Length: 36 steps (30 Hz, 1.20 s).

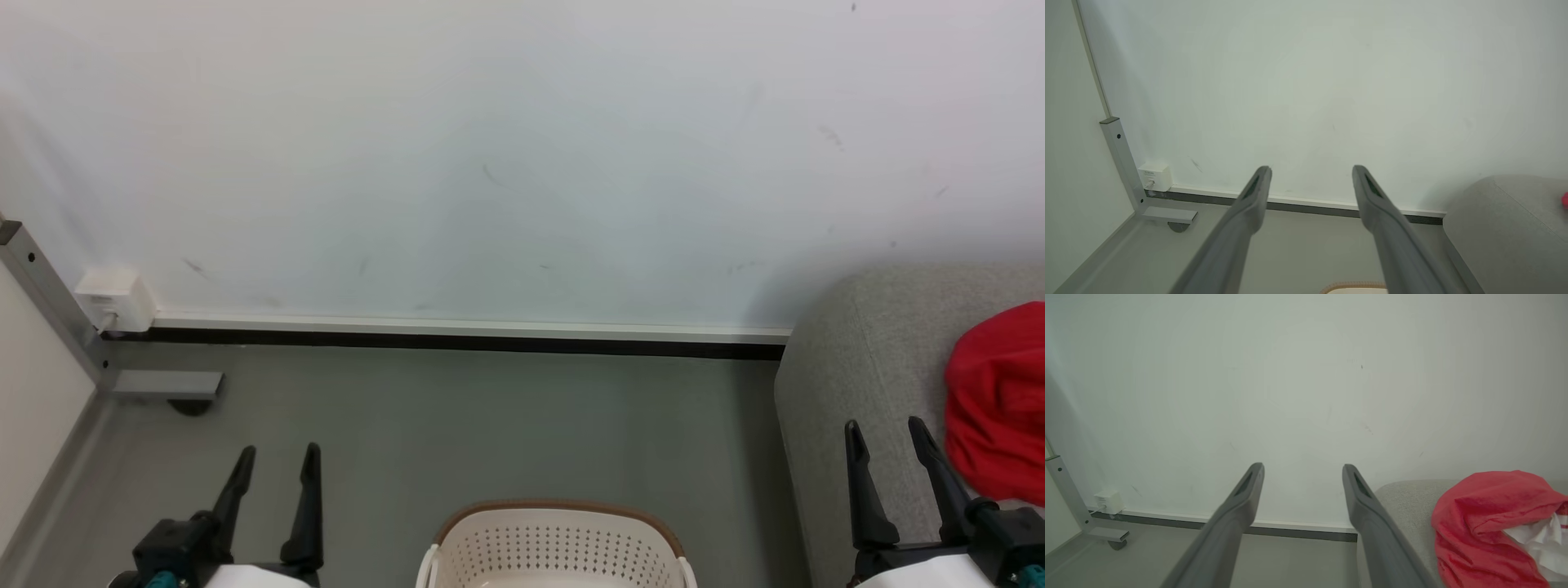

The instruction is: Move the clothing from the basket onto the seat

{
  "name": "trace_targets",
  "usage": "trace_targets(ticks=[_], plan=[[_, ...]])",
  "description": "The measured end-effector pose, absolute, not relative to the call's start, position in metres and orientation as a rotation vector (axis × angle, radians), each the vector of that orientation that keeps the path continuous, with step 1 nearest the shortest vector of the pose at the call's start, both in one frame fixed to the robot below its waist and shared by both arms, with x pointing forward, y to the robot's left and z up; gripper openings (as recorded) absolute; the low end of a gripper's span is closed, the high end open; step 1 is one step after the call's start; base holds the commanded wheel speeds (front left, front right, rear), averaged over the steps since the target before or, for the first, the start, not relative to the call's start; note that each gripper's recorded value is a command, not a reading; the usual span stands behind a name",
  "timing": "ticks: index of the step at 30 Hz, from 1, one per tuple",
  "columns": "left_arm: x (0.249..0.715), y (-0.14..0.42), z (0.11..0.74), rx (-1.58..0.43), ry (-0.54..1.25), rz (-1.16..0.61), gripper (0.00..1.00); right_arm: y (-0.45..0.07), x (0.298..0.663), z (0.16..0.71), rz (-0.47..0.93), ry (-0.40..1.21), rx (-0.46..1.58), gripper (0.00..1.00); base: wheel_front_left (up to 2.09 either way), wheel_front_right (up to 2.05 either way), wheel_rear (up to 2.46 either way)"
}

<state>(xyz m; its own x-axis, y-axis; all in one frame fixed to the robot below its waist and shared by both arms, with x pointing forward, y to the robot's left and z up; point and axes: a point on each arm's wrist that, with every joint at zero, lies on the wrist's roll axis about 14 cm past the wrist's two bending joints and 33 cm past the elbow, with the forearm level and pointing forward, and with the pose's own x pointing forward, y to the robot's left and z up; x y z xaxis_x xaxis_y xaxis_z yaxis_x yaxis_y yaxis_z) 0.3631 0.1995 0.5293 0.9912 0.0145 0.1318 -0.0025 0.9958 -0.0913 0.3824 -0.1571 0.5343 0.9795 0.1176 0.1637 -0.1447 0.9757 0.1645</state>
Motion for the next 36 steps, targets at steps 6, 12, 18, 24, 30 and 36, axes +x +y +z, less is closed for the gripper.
trace_targets(ticks=[6, 12, 18, 24, 30, 36], plan=[[0.366, 0.196, 0.529, -0.095, -0.136, 0.001, 1.00, -0.158, 0.383, 0.537, 0.128, -0.164, 0.171, 1.00, 0.00, 0.00, 0.00], [0.367, 0.195, 0.525, -0.092, -0.127, -0.002, 1.00, -0.159, 0.383, 0.537, 0.127, -0.164, 0.167, 1.00, 0.00, 0.00, 0.00], [0.367, 0.195, 0.522, -0.087, -0.121, -0.008, 1.00, -0.158, 0.382, 0.538, 0.130, -0.168, 0.168, 1.00, 0.00, 0.00, 0.00], [0.373, 0.187, 0.517, -0.099, -0.106, -0.026, 1.00, -0.159, 0.385, 0.539, 0.128, -0.169, 0.163, 1.00, 0.00, 0.00, 0.00], [0.387, 0.172, 0.504, -0.113, -0.070, -0.061, 1.00, -0.172, 0.392, 0.537, 0.102, -0.165, 0.145, 1.00, 0.00, 0.00, 0.00], [0.414, 0.149, 0.474, -0.110, 0.022, -0.130, 1.00, -0.182, 0.412, 0.542, 0.085, -0.187, 0.113, 1.00, 0.00, 0.00, 0.00]])
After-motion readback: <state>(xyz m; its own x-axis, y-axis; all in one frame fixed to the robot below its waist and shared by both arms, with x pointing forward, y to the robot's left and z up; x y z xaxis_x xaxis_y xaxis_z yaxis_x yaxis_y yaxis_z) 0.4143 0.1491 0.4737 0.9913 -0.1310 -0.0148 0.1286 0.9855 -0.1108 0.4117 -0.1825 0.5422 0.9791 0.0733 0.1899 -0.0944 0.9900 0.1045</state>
